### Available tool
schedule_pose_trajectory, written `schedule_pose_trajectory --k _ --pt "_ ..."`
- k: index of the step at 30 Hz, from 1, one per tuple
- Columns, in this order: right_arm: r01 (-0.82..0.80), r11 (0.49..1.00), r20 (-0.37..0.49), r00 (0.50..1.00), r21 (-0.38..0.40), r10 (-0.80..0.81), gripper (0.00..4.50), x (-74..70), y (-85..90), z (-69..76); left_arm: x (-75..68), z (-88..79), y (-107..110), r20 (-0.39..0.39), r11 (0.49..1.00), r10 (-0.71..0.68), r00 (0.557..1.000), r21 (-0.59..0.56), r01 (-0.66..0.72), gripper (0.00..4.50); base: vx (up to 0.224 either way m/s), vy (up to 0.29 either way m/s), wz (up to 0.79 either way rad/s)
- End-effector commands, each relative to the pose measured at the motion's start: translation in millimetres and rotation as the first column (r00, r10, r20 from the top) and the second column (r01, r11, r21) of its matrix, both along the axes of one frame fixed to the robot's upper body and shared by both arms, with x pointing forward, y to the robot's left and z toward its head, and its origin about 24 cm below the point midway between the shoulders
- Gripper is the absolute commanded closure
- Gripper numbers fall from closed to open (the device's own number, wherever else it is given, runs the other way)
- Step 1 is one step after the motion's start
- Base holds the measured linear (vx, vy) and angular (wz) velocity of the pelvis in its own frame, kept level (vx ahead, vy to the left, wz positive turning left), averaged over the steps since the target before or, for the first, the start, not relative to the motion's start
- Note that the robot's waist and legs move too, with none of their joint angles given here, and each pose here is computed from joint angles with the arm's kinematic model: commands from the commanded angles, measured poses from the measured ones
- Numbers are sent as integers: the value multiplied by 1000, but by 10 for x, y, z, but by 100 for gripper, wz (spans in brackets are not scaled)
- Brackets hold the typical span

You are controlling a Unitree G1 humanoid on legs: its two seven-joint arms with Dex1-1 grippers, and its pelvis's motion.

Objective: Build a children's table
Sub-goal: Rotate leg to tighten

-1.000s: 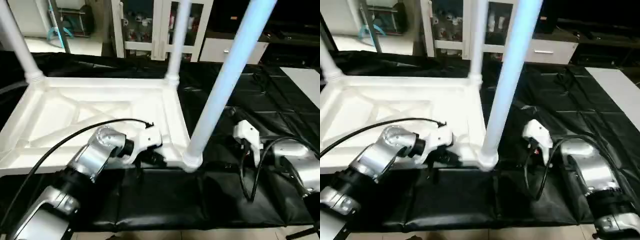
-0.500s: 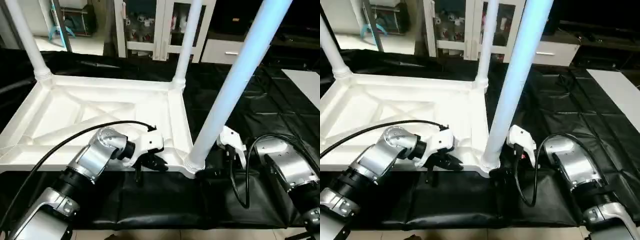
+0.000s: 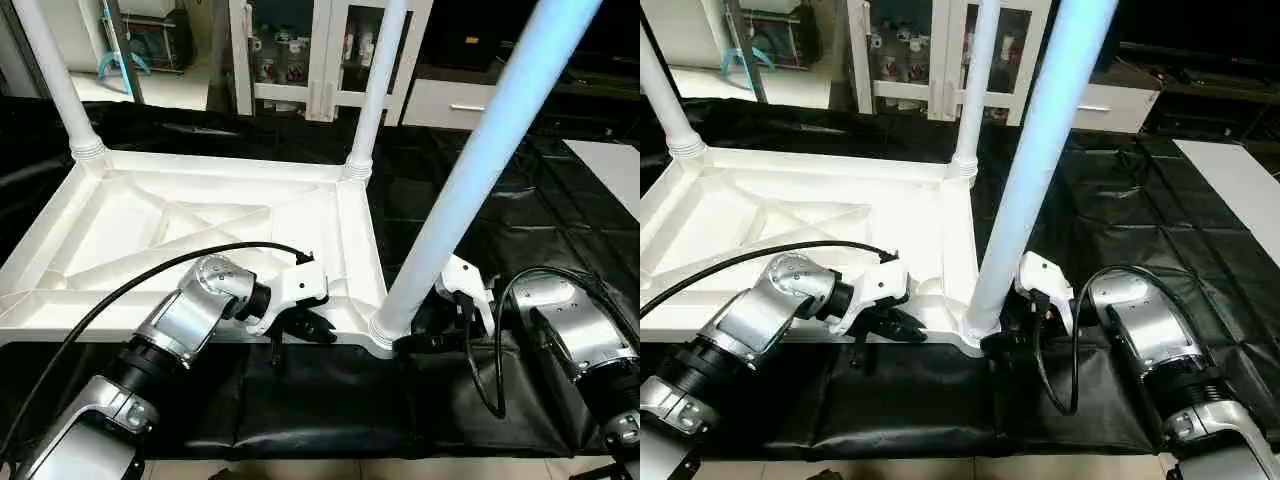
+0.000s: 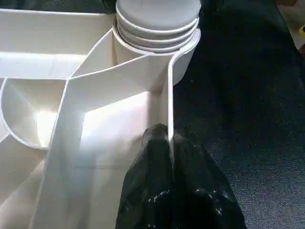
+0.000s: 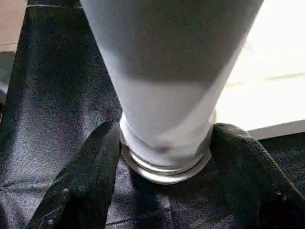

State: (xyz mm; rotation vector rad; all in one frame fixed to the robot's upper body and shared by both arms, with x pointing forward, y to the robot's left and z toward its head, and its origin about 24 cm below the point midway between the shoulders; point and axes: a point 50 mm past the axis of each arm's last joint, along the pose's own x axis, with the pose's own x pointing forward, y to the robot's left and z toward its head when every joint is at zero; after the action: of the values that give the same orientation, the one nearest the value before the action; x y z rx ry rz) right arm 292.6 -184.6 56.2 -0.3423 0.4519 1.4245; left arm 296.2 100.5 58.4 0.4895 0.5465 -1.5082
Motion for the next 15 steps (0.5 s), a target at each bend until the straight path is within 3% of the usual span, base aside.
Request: schedule_pose_trajectory --k 1,4,8,12,13,15 --pt "-33 999 -7 999 -7 33 183 -9 28 -13 -118 -103 -102 -61 997 -75 995 7 75 450 0 0 0" --pt "-10 1000 -6 1000 10 10 185 -14 55 -50 -115 -105 -124 -57 998 -66 996 2 66 450 0 0 0" --pt "221 974 -1 975 57 -222 185 111 95 -147 -35 -121 -200 -45 999 53 998 -6 -53 450 0 0 0" --pt "412 910 -21 911 53 -411 186 198 114 -255 90 -119 -293 1 982 189 982 -26 -189 450 0 0 0" --pt "492 868 -28 871 69 -491 186 231 167 -299 164 -104 -355 12 961 275 961 -41 -274 450 0 0 0" --pt "547 834 -22 837 70 -547 186 254 212 -334 217 -100 -391 25 940 340 940 -41 -339 450 0 0 0"
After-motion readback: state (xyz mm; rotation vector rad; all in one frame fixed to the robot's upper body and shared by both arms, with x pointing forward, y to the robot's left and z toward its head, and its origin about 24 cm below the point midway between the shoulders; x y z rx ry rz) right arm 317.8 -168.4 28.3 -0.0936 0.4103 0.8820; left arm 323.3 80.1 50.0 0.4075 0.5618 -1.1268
